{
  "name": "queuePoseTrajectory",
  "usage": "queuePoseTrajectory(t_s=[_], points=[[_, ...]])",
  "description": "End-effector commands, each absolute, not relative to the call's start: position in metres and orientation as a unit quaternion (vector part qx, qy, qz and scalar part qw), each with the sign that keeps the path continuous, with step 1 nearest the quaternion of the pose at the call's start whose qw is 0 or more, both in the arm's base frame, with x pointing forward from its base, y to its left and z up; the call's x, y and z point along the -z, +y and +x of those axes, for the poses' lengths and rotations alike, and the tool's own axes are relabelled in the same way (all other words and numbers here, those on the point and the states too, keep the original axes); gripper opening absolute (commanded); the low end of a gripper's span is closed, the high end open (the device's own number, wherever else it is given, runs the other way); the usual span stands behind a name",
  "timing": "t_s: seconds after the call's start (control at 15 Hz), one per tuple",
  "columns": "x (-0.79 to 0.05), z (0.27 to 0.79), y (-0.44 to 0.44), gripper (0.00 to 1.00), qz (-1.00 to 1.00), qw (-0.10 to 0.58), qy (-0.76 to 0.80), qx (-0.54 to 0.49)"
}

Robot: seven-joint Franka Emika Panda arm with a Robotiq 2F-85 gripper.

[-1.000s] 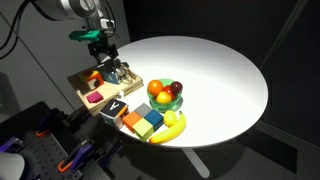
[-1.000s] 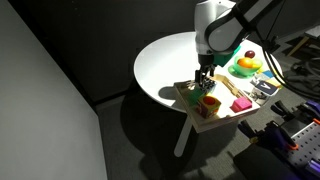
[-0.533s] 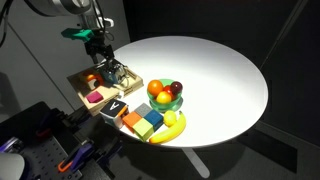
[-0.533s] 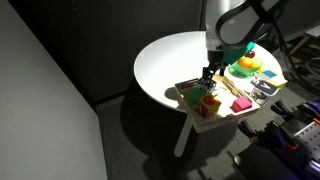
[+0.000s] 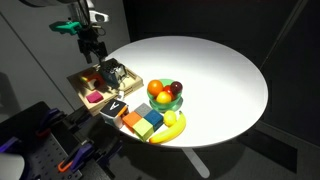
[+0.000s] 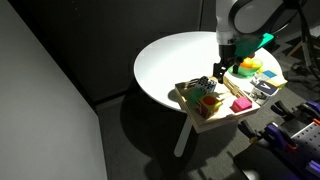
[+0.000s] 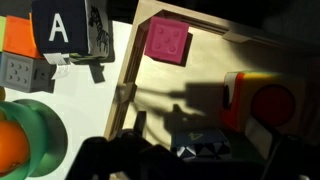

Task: Move one black and white soft block from the table to the tray

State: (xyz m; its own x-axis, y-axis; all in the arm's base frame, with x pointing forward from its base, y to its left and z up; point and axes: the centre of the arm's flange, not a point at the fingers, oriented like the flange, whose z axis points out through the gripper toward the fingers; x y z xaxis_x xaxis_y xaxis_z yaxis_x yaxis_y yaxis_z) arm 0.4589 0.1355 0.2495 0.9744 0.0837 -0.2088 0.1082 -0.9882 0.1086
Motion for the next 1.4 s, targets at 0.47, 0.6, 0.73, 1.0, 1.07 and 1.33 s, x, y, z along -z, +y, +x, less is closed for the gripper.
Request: queuePoseTrajectory(t_s=[0.47,0.6,0.73,1.0,1.07,1.33], points=[[-0.321,0.415,0.129,1.00,0.994,0.074,0.009,0.086],[-0.333,0.409,0.129,1.00,0.994,0.075,0.003,0.075],[-0.343,0.404,0.130,1.00,0.995,0.075,-0.001,0.063],[-0.361,0.392,0.130,1.00,0.997,0.070,0.002,0.033],[-0.366,0.388,0.130,1.00,0.997,0.067,0.005,0.026],[-0.377,0.380,0.127,1.00,0.999,0.052,0.007,0.007]])
